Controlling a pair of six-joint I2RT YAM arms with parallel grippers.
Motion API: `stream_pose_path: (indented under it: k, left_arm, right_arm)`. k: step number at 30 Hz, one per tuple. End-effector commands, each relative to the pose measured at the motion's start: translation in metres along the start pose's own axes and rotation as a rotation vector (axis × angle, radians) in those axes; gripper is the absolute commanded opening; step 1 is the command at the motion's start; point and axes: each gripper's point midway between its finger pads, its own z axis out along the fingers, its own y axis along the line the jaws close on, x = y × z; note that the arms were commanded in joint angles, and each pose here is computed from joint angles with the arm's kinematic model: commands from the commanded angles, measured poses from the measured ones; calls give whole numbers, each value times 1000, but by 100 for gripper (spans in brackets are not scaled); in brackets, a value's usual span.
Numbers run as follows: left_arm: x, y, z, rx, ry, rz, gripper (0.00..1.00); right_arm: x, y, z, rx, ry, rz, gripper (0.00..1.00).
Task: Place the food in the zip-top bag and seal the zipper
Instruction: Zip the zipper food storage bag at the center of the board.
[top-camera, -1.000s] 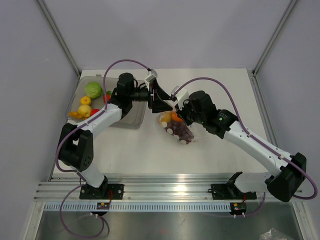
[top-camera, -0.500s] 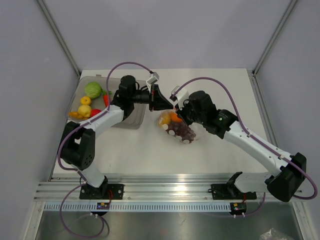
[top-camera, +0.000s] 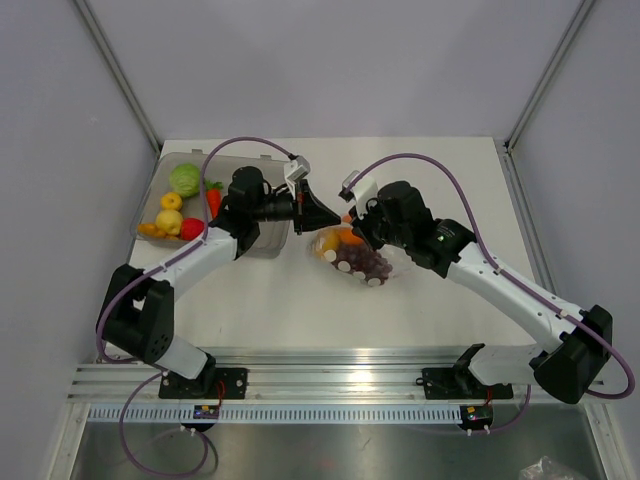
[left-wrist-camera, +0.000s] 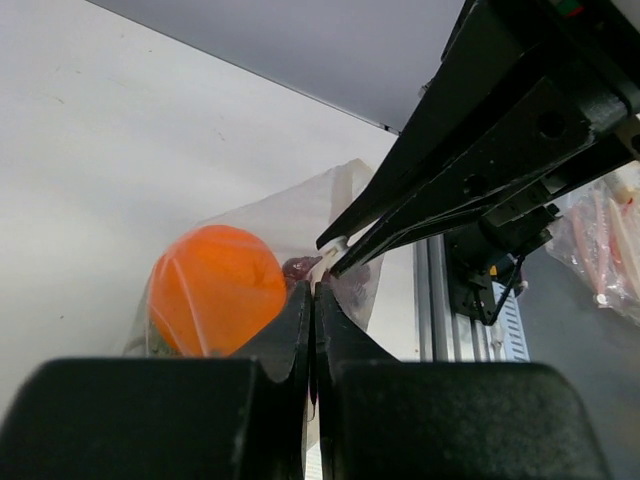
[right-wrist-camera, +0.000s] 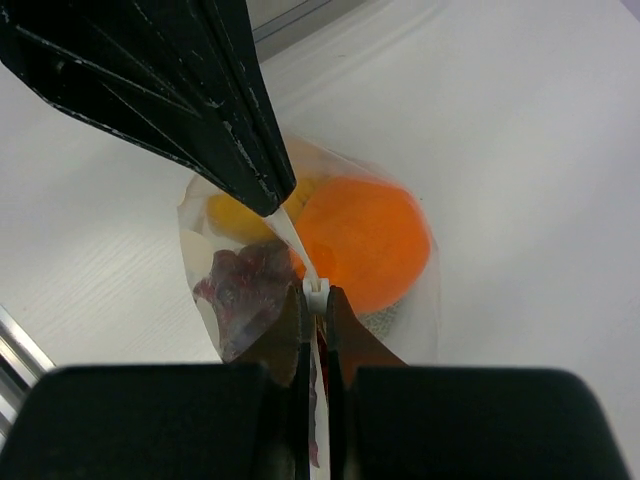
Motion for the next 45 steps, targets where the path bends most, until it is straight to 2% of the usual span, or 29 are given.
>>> stream_pose_path:
  k: [1, 8, 20, 25, 29, 31, 32, 33, 34, 35, 36, 37, 39, 40, 45]
  left_arm:
    - [-11, 9, -6, -91, -25, 69, 0]
    - [-11, 28, -23, -190, -55, 62, 0]
    - [-30, 51, -46, -255, -85, 77, 0]
    - [-35, 50, -44, -243, -84, 80, 0]
    - [-35, 36, -44, -189, -34, 98, 0]
    - [-50, 29, -44, -181, -9, 200, 0]
    - [-41, 26, -47, -199, 43, 160, 1]
    - [-55, 20, -46, -206, 56, 226, 24]
    - [-55, 22, -48, -222, 90, 311, 39]
    - [-45, 19, -52, -231, 139, 293, 56]
    - [-49, 10, -51, -229, 147, 341, 68]
    - [-52, 17, -54, -283, 175, 420, 87]
    - [-45, 8, -53, -285, 229, 472, 96]
    - [-48, 6, -54, -292, 245, 535, 97]
    - [-45, -11, -38, -227, 256, 620, 97]
  right_arm:
    - [-34, -7, -9, 30, -122, 14, 0]
    - [-35, -21, -15, 66, -127, 9, 0]
    - [-21, -32, -30, 85, -96, -13, 0]
    - [-23, -18, -39, 5, -98, -32, 0]
    - [-19, -8, -44, -64, -70, -86, 0]
    - [-14, -9, -44, -68, -39, -109, 0]
    - [-19, -10, -46, -66, -41, -117, 0]
    - [-16, -10, -47, -69, -24, -127, 0]
    - [-16, -13, -46, -68, -19, -183, 0]
    - [-16, -12, -46, -75, -19, -200, 0]
    - [-20, -15, -48, -65, -26, -216, 0]
    - [-24, -17, -51, -59, -39, -239, 0]
    - [-32, -17, -56, -59, -62, -259, 0]
    - [-35, -17, -59, -60, -72, -274, 0]
    - [-42, -14, -61, -84, -87, -292, 0]
